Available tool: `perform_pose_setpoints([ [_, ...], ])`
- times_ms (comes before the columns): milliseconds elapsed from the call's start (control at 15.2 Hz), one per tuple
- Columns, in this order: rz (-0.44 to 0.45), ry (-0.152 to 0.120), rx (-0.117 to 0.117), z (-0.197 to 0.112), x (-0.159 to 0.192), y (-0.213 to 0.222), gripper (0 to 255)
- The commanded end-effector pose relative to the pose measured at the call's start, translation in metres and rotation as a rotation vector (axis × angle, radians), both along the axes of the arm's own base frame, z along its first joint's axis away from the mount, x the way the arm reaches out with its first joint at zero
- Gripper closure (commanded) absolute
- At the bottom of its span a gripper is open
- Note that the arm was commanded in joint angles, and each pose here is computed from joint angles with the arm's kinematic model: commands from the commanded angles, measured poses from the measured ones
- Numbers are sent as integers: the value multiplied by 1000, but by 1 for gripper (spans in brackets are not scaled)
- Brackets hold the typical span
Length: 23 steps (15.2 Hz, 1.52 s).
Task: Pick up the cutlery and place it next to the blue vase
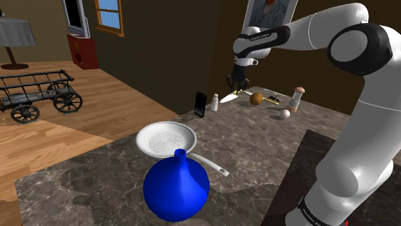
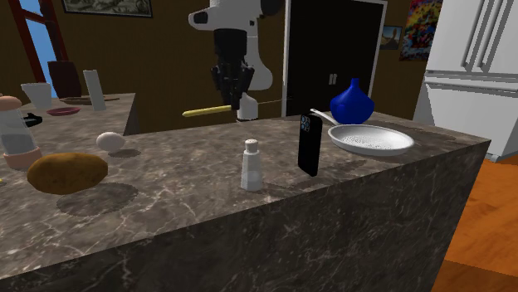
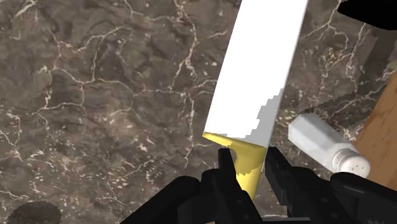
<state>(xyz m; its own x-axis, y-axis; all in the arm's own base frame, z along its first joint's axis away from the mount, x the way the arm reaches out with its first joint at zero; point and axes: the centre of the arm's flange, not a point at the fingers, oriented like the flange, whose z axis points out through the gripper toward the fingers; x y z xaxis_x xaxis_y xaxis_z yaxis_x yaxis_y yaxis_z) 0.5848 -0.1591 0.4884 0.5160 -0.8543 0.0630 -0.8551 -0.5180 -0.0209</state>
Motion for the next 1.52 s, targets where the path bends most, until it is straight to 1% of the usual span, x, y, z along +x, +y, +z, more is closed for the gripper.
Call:
perform_pose_setpoints([
  [0,0,0,0,11,0,-1,255],
  [1254,0,0,0,109,0,-1,255],
  [1452,0,0,0,109,-28,28,255],
])
